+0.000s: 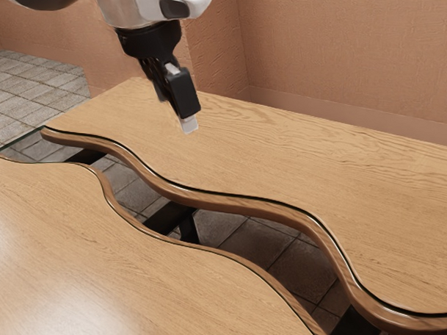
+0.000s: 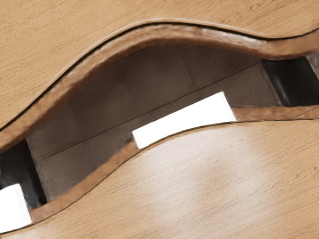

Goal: Pull the drawer handle with one arm to open the drawer

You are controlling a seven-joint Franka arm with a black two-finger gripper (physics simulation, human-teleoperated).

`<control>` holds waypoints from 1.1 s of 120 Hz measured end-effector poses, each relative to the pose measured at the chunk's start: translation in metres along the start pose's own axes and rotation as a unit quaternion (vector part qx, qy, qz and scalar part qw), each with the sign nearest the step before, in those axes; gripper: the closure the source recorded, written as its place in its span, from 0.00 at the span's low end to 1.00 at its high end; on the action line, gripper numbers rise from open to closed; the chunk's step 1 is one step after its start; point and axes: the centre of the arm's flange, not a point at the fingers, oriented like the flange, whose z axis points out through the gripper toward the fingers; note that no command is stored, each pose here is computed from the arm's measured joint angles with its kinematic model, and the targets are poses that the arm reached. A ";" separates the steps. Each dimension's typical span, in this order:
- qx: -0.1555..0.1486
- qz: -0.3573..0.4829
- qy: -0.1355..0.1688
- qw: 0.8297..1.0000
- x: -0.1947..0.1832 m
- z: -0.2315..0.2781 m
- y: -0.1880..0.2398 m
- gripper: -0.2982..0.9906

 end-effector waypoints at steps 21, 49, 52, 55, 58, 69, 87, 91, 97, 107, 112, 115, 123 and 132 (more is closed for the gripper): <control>0.055 0.034 0.046 0.997 0.022 -0.015 0.054 0.25; -0.028 -0.107 0.118 0.987 0.036 0.002 -0.013 0.25; -0.042 -0.119 0.129 0.984 0.040 0.005 -0.017 0.25; -0.054 -0.126 0.140 0.981 0.045 0.005 -0.016 0.25; -0.065 -0.129 0.150 0.978 0.052 0.007 -0.010 0.25; -0.103 -0.120 0.180 0.971 0.081 0.011 0.034 0.25; -0.134 -0.132 0.203 0.961 0.104 0.017 0.066 0.25; -0.139 -0.137 0.202 0.960 0.109 0.023 0.069 0.25; -0.145 -0.142 0.203 0.958 0.115 0.028 0.076 0.25; -0.155 -0.145 0.215 0.953 0.121 0.025 0.091 0.25; -0.160 -0.146 0.219 0.951 0.122 0.022 0.099 0.25; -0.163 -0.146 0.222 0.950 0.122 0.019 0.104 0.25; -0.171 -0.145 0.229 0.947 0.123 0.013 0.116 0.25; -0.172 -0.151 0.230 0.946 0.124 0.013 0.120 0.25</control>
